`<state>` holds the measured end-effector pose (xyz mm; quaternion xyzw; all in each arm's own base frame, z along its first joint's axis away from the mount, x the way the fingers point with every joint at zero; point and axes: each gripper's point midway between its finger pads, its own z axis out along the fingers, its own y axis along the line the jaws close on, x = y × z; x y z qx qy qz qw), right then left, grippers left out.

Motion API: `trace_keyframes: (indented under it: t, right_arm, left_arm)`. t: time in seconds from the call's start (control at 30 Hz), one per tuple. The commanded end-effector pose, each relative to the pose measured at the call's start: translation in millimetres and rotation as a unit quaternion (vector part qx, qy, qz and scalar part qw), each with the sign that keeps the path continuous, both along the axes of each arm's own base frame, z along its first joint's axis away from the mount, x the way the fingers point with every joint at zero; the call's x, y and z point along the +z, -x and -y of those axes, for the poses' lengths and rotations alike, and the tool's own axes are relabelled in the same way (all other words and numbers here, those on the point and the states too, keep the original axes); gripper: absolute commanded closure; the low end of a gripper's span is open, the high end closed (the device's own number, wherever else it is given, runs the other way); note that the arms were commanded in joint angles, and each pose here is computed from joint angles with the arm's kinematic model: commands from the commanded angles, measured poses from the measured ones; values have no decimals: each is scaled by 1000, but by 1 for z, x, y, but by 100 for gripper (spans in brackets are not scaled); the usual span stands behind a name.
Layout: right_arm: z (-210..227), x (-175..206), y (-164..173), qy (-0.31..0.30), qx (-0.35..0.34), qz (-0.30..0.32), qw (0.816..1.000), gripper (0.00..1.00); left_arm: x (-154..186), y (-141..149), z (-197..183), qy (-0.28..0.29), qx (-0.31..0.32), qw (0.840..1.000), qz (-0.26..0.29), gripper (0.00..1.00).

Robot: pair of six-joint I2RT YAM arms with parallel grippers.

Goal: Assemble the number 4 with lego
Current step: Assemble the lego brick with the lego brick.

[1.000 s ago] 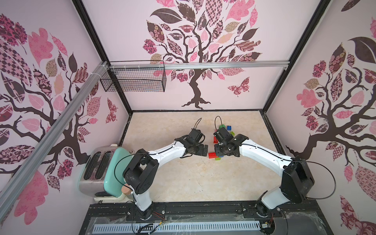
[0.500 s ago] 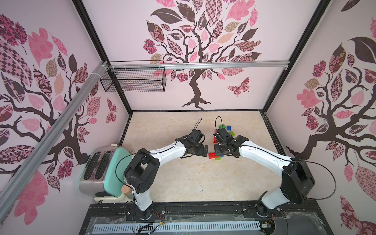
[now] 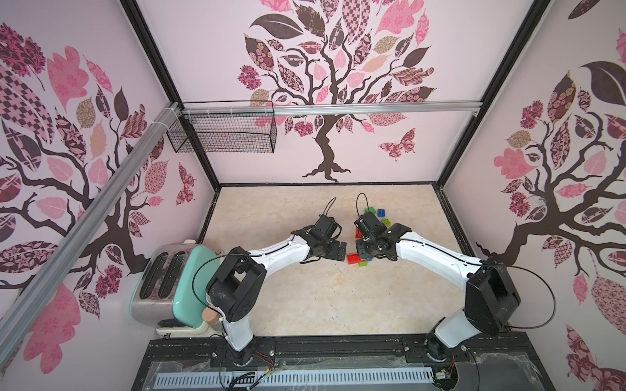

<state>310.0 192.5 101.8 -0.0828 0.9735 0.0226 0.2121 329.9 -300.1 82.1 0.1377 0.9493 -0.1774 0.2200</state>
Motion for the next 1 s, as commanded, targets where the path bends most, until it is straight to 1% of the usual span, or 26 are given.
trace_keyframes:
  t: [0.0, 0.07, 0.33, 0.43, 0.47, 0.6, 0.9, 0.97]
  right_arm:
    - [42, -78, 81, 96, 12, -197, 976, 100]
    - [40, -76, 78, 89, 7, -190, 978, 100]
    - [24, -52, 53, 56, -2, -135, 989, 82]
    - [13, -37, 38, 28, -10, -103, 994, 69]
    - [9, -31, 32, 16, -13, -89, 996, 66]
    - [-1, -11, 17, -9, -17, -54, 998, 61]
    - [-6, 43, -6, -30, -18, 21, 999, 37]
    - [-6, 61, -11, -37, -18, 46, 998, 32]
  left_arm:
    - [-14, 4, -6, -9, -1, 1000, -5, 2]
    - [-12, 4, -7, -6, 1, 1000, -2, 2]
    - [-11, 6, -4, -1, -7, 1000, -3, 2]
    - [-13, 7, -3, 0, -9, 1000, -7, 2]
    - [-13, 7, -3, 1, -9, 1000, -8, 2]
    - [-12, 7, -3, 0, -10, 1000, -8, 2]
    - [-10, 7, -4, -3, -10, 1000, -6, 2]
    - [-9, 7, -5, -5, -8, 1000, -5, 2]
